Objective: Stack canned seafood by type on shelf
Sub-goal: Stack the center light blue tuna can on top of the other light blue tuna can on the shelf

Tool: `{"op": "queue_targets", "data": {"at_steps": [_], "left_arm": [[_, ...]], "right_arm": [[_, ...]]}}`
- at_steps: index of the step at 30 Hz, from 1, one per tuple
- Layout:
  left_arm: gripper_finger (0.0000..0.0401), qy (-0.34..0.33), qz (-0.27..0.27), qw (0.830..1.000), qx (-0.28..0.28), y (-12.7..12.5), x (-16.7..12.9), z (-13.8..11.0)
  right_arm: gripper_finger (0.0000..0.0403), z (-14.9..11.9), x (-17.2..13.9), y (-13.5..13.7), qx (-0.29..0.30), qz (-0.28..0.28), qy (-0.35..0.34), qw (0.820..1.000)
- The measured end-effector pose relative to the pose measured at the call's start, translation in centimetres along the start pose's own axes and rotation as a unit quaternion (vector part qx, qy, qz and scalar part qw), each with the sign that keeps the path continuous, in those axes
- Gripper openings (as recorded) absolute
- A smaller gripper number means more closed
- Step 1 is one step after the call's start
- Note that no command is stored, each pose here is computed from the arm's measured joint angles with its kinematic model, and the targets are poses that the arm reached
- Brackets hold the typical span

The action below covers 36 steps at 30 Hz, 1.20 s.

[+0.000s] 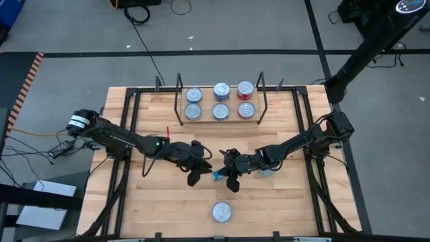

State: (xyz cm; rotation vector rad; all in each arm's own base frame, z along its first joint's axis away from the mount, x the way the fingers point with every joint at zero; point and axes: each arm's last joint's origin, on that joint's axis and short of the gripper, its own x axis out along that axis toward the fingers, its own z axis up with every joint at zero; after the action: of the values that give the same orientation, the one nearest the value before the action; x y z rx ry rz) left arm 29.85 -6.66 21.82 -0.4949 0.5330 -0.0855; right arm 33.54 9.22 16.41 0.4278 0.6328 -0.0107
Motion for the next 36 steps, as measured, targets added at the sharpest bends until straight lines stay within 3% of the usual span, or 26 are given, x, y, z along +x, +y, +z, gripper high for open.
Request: {"op": "queue_targets", "data": {"at_steps": [4,9,13,20,24,28,36], "left_arm": [[0.0136,-0.036,-0.049,0.998,0.006,-1.4,0.7,0.9],[0.0144,-0.059,-0.078,0.995,-0.015,-2.0,0.9,1.3],[0.0145,-0.022,-0.051,0.998,-0.011,-2.0,1.0,0.2],[0.0146,0.018,0.066,0.997,0.046,-3.7,0.6,0.0],[0.0155,0.008,0.057,0.997,0.042,-5.3,0.2,1.0],[0.0184,0.017,0.073,0.997,0.029,-5.4,0.7,0.9],[0.0269,0.046,0.1,0.994,-0.009,-4.1,3.2,-0.6]], "right_arm": [[0.0011,0.0,0.0,0.0,-0.004,0.002,-0.004,1.0],[0.0011,0.2,0.0,0.0,-0.005,0.003,-0.008,1.0],[0.0011,0.4,-0.2,0.0,-0.006,0.005,-0.013,1.0],[0.0011,1.5,-1.4,0.4,-0.015,0.017,-0.036,0.999],[0.0011,2.6,-3.0,0.8,-0.015,0.027,-0.055,0.998],[0.0011,3.4,-5.3,0.9,-0.023,0.022,-0.051,0.998],[0.0011,3.3,-11.8,0.2,-0.016,-0.023,0.025,0.999]]}}
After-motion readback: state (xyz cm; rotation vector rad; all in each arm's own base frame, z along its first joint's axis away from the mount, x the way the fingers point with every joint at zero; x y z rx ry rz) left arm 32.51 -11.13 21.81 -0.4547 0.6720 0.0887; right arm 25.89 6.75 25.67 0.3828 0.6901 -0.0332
